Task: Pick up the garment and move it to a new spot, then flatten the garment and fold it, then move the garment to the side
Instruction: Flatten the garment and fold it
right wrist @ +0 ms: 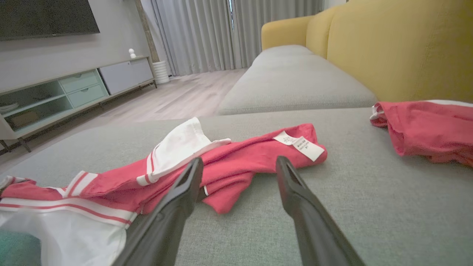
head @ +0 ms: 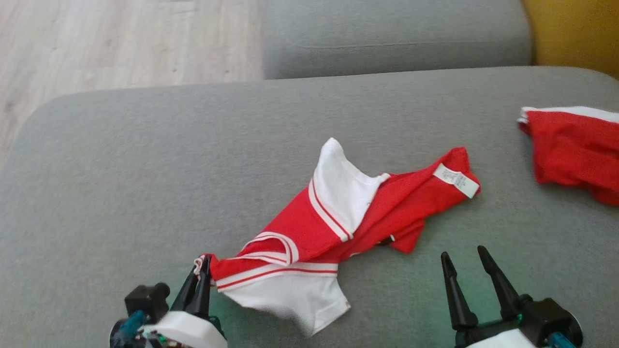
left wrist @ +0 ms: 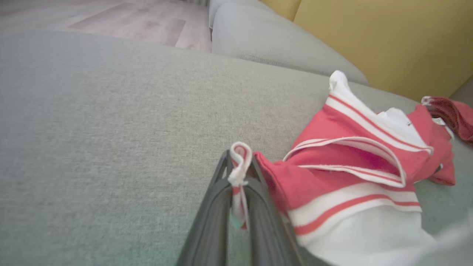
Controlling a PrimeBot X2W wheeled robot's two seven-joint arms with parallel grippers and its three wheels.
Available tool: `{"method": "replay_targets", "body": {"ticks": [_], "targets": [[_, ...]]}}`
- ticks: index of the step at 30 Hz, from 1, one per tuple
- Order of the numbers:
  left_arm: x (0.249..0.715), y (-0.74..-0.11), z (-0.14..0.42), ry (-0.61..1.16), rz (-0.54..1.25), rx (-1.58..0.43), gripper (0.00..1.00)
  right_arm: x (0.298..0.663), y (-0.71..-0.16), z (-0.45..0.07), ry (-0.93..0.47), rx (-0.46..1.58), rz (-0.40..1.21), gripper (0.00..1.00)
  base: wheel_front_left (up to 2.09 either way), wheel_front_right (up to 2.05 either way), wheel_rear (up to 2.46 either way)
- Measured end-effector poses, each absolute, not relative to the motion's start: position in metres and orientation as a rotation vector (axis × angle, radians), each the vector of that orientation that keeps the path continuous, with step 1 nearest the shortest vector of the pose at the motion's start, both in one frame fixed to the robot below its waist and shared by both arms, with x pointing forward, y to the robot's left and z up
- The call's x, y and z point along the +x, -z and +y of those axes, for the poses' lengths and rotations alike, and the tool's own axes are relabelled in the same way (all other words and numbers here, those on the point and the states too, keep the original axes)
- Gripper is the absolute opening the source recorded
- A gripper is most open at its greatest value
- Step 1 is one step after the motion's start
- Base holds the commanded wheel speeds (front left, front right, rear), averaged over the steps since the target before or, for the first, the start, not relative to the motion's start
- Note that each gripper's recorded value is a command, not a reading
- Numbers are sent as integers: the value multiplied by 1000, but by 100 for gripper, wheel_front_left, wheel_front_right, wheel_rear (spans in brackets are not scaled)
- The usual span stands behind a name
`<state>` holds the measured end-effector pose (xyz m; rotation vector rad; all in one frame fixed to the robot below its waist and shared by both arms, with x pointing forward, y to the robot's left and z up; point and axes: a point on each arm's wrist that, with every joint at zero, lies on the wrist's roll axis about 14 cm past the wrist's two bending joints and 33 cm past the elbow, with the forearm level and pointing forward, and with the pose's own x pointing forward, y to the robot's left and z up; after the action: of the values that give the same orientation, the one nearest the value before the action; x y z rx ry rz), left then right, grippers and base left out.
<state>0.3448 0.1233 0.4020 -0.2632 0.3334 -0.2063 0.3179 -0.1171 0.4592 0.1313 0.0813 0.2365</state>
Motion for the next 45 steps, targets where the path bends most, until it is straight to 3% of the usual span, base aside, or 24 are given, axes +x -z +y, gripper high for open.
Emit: {"method": "replay_targets", "body": {"ticks": [1,2,3,12,17,24,34,44,45], "targets": [[342,-403,127,190,325,-275,4,319,-459,-114,-247,130,83,100,0,0,0],[340,-405,130,170,314,-291,48,321,-459,-111,-258,130,85,100,0,0,0],[339,-407,135,144,304,-301,100,322,-458,-109,-267,128,86,100,0,0,0],[350,-443,152,113,156,-28,100,323,-458,-96,-309,124,88,100,0,0,0],[376,-461,114,258,136,115,100,322,-452,-97,-303,122,109,100,0,0,0],[436,-505,8,552,126,225,100,344,-446,-106,-274,111,122,100,0,0,0],[467,-441,-61,817,369,347,100,373,-423,-128,-201,102,175,100,0,0,0],[456,-395,-99,955,501,343,100,367,-411,-158,-106,84,218,100,0,0,0],[455,-393,-99,958,511,350,85,366,-411,-159,-102,83,219,100,0,0,0]]}}
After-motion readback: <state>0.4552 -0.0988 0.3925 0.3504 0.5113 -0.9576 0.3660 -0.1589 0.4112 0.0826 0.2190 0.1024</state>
